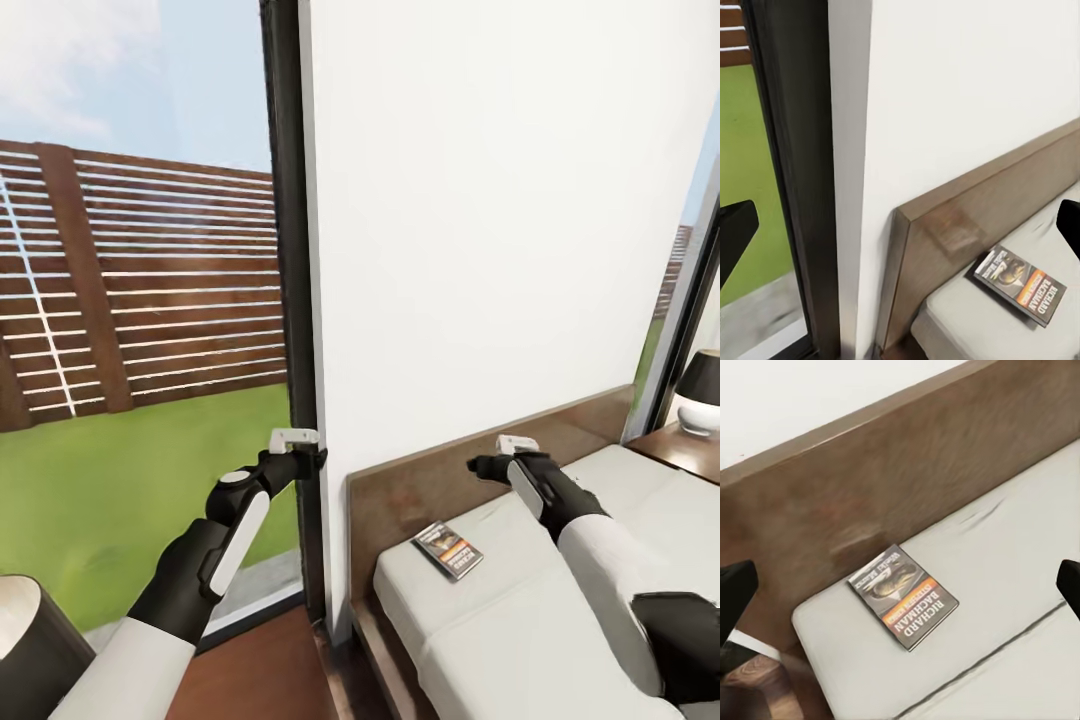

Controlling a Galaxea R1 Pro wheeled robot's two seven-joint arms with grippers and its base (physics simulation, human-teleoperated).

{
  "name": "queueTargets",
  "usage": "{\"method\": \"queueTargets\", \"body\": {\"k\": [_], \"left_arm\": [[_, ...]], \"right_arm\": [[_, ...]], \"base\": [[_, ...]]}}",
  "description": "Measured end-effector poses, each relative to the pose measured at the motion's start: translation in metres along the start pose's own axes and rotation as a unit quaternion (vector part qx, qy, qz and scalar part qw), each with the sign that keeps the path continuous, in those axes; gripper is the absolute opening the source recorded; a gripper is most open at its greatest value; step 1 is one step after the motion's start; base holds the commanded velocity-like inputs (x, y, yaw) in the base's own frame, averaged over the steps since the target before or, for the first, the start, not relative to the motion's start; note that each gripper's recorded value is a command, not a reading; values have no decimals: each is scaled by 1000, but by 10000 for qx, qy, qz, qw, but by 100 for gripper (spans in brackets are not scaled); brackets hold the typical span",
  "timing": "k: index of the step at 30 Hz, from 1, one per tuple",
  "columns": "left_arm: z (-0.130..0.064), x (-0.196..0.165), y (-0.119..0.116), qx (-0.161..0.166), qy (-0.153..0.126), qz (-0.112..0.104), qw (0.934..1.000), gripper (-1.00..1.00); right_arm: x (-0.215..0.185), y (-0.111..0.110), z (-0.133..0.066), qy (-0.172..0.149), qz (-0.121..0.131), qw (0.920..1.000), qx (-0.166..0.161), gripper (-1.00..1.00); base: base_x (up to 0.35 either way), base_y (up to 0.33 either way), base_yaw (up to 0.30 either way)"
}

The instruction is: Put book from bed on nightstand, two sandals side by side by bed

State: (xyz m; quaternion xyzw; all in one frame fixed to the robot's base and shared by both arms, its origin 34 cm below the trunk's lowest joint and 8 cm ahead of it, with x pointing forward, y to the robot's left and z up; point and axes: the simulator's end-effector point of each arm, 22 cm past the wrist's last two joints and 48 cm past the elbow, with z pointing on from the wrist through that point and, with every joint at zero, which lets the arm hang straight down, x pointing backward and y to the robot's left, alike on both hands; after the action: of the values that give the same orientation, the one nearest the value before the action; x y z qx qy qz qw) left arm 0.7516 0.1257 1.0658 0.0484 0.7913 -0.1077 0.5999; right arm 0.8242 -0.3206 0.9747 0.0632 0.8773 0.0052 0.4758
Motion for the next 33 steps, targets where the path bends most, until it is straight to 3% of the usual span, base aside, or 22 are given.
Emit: {"method": "queueTargets", "body": {"k": [11, 27, 33], "left_arm": [[-7, -22, -4, 22, -78, 5, 10000, 100], [-18, -54, -10, 80, -199, 36, 9998, 100], [-19, -58, -14, 213, -179, 42, 9996, 100]], "right_arm": [[-53, 3, -14, 121, 92, 9999, -59, 100], [-80, -2, -31, 75, 26, 9997, 214, 100], [-75, -4, -32, 300, 66, 9993, 216, 100]], "base": [[0, 0, 0], [0, 0, 0], [0, 0, 0]]}}
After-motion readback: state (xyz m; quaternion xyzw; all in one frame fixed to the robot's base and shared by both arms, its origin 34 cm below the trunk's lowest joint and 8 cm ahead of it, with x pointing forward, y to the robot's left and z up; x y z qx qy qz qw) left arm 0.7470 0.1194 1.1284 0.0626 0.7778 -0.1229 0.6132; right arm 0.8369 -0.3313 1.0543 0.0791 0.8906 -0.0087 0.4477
